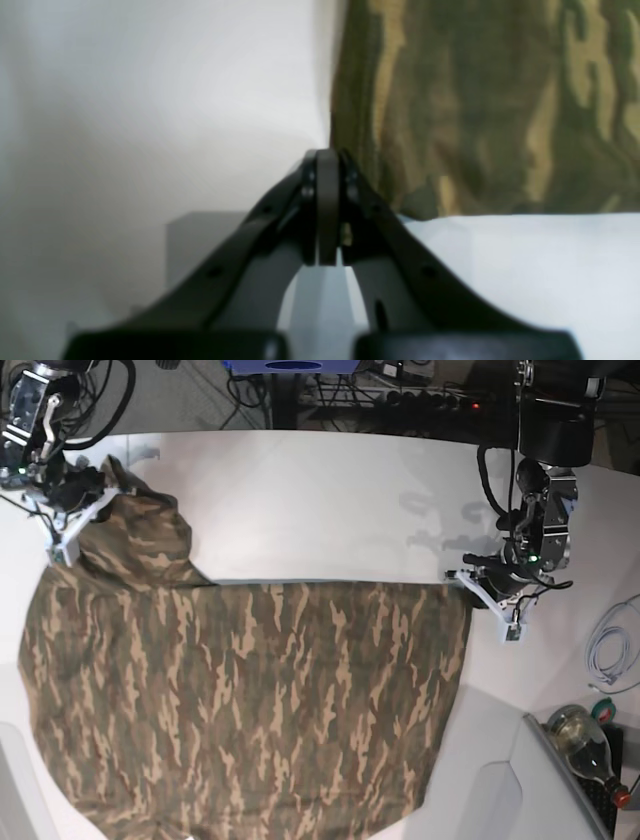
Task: Layout the t-shirt on the table in an organized manner, then fold the t-shirt properly
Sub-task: 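Regrasp the shirt edges with both grippers and tug them outward, then drag the shirt edges with both grippers to smooth the shirt flat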
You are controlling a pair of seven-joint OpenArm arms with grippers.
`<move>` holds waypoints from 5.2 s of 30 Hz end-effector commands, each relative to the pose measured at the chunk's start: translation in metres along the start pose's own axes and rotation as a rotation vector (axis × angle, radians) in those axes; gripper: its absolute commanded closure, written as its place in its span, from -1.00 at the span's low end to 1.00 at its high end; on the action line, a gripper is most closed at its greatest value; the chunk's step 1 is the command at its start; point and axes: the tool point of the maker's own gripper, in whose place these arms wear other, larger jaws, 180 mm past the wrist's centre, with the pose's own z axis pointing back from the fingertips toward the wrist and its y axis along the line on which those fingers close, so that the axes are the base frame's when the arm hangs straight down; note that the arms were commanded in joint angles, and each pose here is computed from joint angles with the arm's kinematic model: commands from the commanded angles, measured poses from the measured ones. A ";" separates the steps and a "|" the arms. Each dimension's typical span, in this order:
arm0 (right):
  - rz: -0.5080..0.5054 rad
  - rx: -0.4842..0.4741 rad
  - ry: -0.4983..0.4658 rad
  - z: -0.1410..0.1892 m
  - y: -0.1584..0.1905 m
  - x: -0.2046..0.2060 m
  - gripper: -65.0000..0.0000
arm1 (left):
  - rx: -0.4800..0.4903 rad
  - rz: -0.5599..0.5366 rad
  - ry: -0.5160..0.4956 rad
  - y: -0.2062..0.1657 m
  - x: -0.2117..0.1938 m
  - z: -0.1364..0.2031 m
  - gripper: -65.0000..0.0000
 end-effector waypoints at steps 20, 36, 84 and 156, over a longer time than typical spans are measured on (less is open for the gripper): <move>0.008 0.066 0.077 -0.004 0.021 -0.054 0.98 | 0.046 -0.035 0.016 0.029 -0.007 0.010 1.00; 0.025 -0.015 -0.163 0.043 0.020 0.012 0.95 | 0.107 0.182 -0.269 0.029 0.029 0.082 1.00; -0.369 -0.014 -0.171 0.000 -0.055 -0.018 -0.69 | -0.134 0.505 -0.112 0.006 -0.024 0.016 1.00; 0.001 -0.064 -0.015 0.038 -0.046 0.063 0.98 | -0.203 0.419 -0.191 -0.040 0.110 0.028 1.00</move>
